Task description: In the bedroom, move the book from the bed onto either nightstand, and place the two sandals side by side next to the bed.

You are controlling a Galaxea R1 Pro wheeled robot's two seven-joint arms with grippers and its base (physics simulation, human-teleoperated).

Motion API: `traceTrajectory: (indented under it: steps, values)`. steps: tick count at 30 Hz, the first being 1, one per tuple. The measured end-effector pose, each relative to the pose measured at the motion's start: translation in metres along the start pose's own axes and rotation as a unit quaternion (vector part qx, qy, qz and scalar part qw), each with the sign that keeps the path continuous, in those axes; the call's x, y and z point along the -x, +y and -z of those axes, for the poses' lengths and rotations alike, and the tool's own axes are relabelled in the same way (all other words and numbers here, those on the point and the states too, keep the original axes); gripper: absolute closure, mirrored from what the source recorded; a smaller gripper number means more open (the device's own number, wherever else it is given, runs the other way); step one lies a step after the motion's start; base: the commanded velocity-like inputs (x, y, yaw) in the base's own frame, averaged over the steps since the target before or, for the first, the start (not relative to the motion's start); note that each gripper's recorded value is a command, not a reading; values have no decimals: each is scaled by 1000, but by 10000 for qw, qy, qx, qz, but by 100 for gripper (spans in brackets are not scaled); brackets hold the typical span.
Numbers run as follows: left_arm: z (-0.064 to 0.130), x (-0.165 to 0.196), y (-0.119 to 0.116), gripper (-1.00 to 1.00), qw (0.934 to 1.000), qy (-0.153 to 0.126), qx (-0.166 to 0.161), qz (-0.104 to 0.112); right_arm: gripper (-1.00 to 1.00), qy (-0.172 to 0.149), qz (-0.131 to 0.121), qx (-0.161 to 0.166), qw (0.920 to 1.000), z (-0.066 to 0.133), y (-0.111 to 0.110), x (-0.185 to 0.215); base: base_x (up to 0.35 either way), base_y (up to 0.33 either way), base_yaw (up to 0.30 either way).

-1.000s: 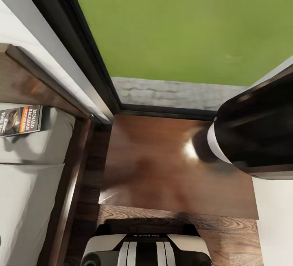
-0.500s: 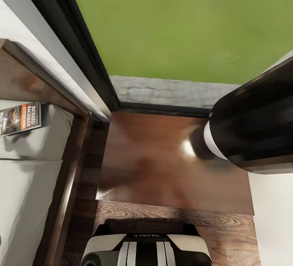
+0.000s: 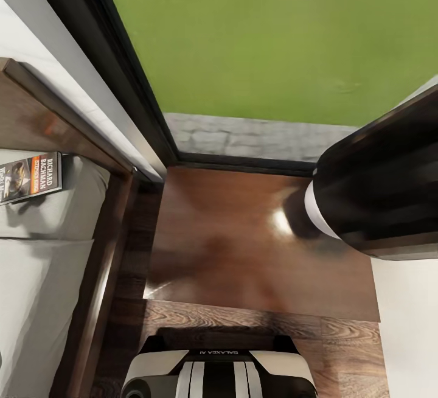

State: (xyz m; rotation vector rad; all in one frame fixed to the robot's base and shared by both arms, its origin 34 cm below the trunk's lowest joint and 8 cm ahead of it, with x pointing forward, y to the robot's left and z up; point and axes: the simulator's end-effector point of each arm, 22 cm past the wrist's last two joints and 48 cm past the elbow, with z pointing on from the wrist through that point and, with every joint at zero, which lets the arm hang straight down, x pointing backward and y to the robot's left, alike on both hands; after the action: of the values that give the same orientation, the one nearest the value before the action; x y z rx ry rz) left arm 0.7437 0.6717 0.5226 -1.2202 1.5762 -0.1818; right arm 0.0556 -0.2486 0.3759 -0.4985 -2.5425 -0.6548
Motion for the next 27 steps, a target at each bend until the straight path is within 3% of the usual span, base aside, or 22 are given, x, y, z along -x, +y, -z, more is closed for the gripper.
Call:
traceTrajectory:
  steps: [27]
  values:
    - [0,0,0,-100,10000,8,-2,0,-100,2,2,0,10000,0,0,0,-19,0,0]
